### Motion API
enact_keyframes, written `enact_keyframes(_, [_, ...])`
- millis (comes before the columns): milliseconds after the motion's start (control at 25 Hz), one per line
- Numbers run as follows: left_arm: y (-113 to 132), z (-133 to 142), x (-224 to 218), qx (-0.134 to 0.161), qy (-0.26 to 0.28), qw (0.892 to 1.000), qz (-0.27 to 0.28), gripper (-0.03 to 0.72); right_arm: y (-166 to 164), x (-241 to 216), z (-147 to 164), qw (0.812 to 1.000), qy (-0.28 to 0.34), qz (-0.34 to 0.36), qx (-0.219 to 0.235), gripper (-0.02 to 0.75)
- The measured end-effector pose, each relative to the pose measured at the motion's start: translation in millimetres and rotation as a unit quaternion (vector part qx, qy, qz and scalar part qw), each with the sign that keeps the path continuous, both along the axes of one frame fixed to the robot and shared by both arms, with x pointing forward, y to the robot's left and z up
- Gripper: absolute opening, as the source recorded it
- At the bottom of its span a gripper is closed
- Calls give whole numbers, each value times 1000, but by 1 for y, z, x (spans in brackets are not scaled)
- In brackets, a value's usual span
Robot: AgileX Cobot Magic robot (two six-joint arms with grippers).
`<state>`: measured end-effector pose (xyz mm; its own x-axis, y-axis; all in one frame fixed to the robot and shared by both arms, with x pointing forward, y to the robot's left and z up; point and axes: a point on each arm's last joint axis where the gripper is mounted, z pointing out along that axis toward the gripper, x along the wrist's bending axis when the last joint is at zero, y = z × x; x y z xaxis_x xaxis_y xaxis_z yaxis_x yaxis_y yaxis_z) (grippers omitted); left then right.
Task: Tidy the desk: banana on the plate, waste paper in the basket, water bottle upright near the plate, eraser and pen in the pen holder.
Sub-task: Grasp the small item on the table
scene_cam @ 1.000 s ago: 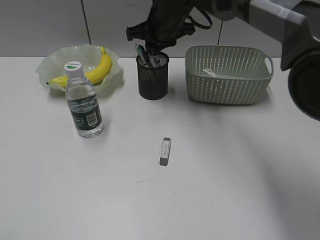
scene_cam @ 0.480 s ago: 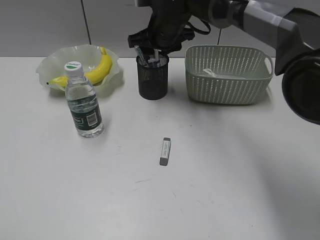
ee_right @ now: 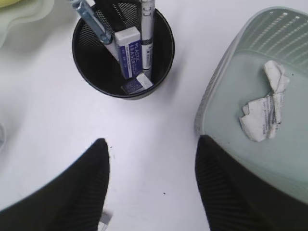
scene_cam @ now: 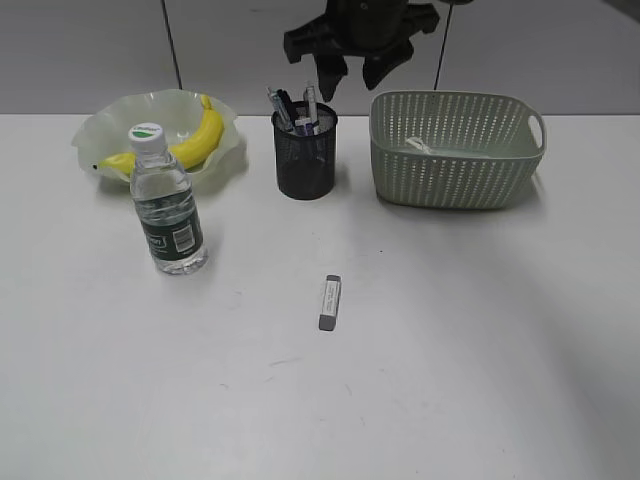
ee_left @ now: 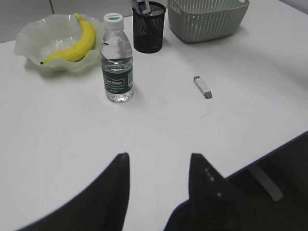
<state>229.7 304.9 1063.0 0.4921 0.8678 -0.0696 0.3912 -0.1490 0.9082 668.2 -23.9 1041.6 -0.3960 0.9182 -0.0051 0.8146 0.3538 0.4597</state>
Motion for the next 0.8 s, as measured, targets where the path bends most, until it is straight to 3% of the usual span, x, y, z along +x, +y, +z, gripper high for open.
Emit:
enact_keyframes(280, [0,0,0,0,0,1000,0,309,-9,-46,82,997,-49,54,30,454])
enact_keyframes(440, [0,0,0,0,0,1000,0,309,-38,-89,119,996,-56,59,32,454])
enact_keyframes(800, [0,0,0,0,0,1000,0,309,-126,-213,111,998,-5,61,-4,454])
